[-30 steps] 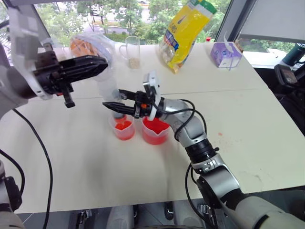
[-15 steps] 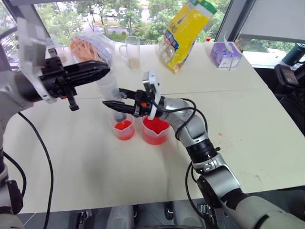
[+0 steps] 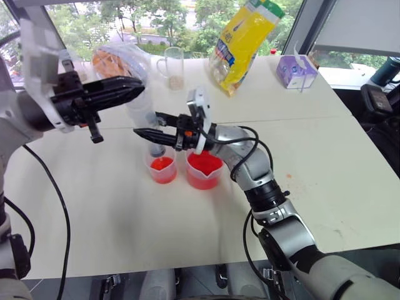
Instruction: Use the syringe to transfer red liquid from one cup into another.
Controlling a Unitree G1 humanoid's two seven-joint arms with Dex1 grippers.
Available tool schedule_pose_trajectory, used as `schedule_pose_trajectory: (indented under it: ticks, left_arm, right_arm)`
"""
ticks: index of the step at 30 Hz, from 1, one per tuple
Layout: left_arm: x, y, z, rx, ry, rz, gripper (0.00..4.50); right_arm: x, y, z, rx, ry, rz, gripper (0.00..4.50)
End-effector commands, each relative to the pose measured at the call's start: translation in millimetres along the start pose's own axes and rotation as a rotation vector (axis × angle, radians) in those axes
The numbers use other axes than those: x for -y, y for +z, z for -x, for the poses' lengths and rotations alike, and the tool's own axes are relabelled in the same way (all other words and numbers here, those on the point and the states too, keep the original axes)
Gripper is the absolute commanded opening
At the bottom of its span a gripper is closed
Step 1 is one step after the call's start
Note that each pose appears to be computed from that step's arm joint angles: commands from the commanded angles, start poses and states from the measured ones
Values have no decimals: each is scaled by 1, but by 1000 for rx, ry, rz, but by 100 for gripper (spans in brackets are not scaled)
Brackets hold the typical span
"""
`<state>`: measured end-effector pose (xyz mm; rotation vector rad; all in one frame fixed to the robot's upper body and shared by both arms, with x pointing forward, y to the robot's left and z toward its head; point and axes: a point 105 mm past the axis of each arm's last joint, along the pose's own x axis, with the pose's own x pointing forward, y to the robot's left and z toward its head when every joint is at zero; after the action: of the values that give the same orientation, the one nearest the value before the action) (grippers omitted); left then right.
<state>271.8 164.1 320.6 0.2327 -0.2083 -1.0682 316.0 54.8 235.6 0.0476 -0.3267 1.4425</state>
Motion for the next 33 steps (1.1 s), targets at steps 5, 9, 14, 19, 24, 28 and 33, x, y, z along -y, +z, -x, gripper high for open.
schedule_pose_trajectory:
  ticks: [5, 9, 14, 19, 24, 28, 33]
  left_arm:
    - [1, -4, -5, -31, -31, 43, 276]
    - [-6, 1, -1, -29, 2, 18, 445]
    - [-11, 4, 14, -44, 34, 6, 445]
    - [-11, 6, 24, -49, 62, 6, 445]
    - [-8, 2, 28, -42, 59, 30, 445]
    - [-2, -7, 25, -37, 21, 56, 445]
    - [8, -25, 15, -47, -48, 83, 445]
  right_arm:
    - [-10, 31, 0, 131, 17, 10, 137]
    - [-13, 26, -1, 124, 18, -5, 137]
    - [-12, 22, 0, 117, 6, -13, 137]
    - [-8, 27, 3, 127, -14, -9, 137]
    - [2, 51, 12, 160, -51, 17, 137]
    - [18, 83, 26, 185, -119, 37, 137]
    - [62, 114, 70, 56, -399, -2, 137]
